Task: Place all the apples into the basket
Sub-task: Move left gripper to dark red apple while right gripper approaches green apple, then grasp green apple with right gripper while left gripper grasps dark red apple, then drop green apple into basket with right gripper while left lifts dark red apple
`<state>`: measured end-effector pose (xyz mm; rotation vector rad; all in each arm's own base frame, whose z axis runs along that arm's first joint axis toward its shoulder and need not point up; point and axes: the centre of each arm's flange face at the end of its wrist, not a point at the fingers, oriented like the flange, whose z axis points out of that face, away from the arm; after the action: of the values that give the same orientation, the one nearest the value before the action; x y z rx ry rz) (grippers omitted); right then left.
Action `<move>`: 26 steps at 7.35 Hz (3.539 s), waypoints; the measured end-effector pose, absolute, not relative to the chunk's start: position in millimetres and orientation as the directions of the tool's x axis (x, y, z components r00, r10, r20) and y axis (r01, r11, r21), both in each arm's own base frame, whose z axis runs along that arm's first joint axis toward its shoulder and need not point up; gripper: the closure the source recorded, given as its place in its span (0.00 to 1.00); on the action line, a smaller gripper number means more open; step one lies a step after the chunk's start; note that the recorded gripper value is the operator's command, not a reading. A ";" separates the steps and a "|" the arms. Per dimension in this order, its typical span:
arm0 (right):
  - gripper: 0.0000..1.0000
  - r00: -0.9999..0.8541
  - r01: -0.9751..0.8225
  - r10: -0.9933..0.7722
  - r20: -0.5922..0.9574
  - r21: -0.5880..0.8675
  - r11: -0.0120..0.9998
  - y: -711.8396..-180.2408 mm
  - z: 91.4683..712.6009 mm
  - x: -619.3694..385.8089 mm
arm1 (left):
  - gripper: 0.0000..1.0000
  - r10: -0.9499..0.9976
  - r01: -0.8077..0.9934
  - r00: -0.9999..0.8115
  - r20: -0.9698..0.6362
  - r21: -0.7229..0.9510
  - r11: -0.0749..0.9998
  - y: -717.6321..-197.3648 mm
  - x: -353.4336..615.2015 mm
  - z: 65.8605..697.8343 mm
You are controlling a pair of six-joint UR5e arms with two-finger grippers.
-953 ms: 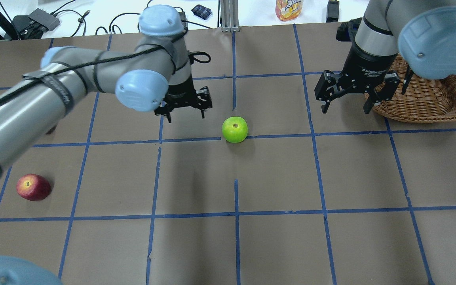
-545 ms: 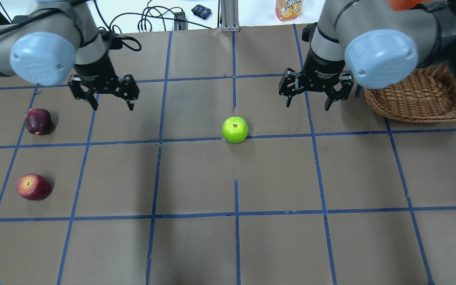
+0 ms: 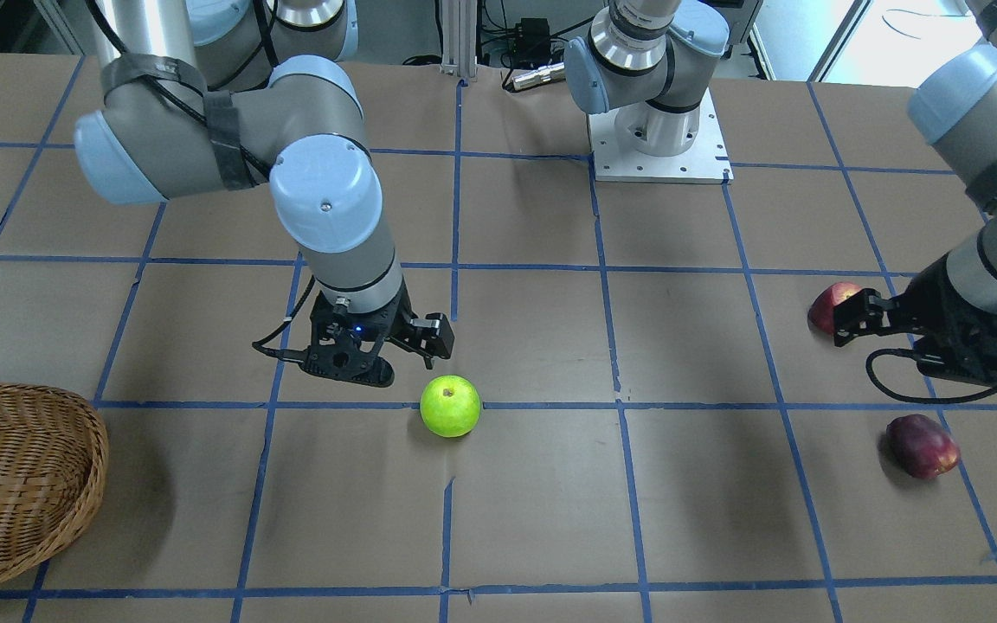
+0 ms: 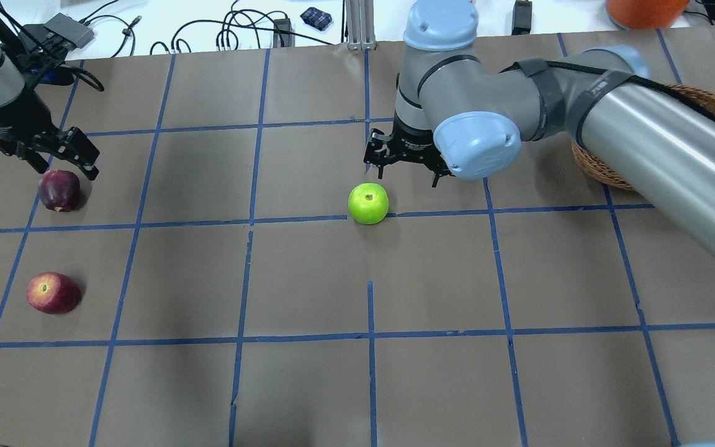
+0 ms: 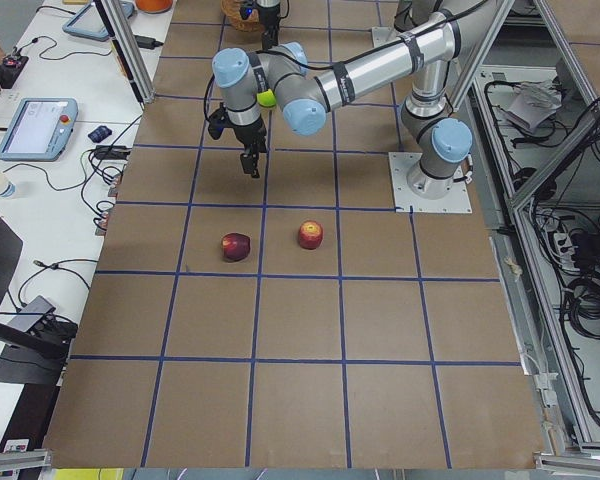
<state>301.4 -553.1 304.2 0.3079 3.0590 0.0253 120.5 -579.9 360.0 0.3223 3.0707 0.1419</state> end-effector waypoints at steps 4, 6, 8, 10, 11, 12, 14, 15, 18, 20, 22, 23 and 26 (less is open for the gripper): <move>0.00 -0.976 0.194 0.196 -0.098 0.034 0.981 -561.8 251.2 338.5 | 0.00 0.332 0.333 -0.936 -0.117 0.008 0.943 -599.0 211.6 307.3; 0.00 -0.976 0.188 0.193 -0.101 0.051 0.981 -565.6 230.7 343.3 | 0.00 0.325 0.327 -0.938 -0.120 0.008 0.945 -612.9 241.7 268.7; 0.00 -0.977 0.186 0.192 -0.093 0.070 0.980 -567.3 214.0 345.0 | 0.00 0.325 0.325 -0.939 -0.110 0.018 0.946 -631.3 257.5 237.6; 0.00 -0.974 0.185 0.195 -0.117 0.093 0.978 -569.1 201.0 349.7 | 0.00 0.321 0.320 -0.942 -0.094 0.026 0.947 -641.0 265.1 217.0; 0.01 -0.973 0.183 0.195 -0.126 0.099 0.978 -570.6 194.9 351.3 | 0.00 0.317 0.316 -0.944 -0.086 0.029 0.948 -641.7 268.1 209.9; 0.73 -0.973 0.181 0.194 -0.125 0.105 0.978 -572.1 188.5 351.4 | 0.00 0.310 0.309 -0.948 -0.068 0.026 0.951 -640.3 272.8 201.6; 1.00 -0.974 0.182 0.193 -0.123 0.093 0.979 -577.9 191.7 349.1 | 0.04 0.293 0.292 -0.956 -0.027 0.010 0.956 -636.4 283.9 186.5; 1.00 -0.973 0.185 0.194 -0.129 0.077 0.980 -583.2 202.1 346.2 | 0.15 0.289 0.289 -0.957 -0.021 0.007 0.957 -635.7 286.4 184.2; 1.00 -0.971 0.217 0.217 -0.100 0.017 0.976 -617.3 262.8 301.0 | 0.67 0.284 0.284 -0.958 -0.020 0.005 0.959 -634.7 287.3 187.4; 1.00 -0.975 0.211 0.212 -0.059 0.028 0.977 -657.5 305.9 217.1 | 0.75 0.286 0.285 -0.958 -0.026 0.008 0.958 -633.6 286.0 193.7; 1.00 -0.988 0.153 0.154 -0.030 0.031 0.988 -685.5 321.1 99.9 | 0.99 0.295 0.294 -0.955 -0.028 0.018 0.955 -634.1 280.0 202.6; 1.00 -0.994 0.104 0.105 -0.027 0.028 0.994 -692.0 322.5 36.4 | 1.00 0.300 0.300 -0.954 -0.021 0.030 0.954 -633.3 275.3 207.1; 1.00 -0.998 -0.065 -0.065 -0.009 0.031 0.997 -689.4 312.0 -89.4 | 1.00 0.305 0.305 -0.952 -0.007 0.045 0.951 -631.7 264.6 220.5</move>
<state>-89.4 -689.4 312.0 -0.1017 3.1311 0.0497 264.6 -631.7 220.5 0.4827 3.0895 0.0685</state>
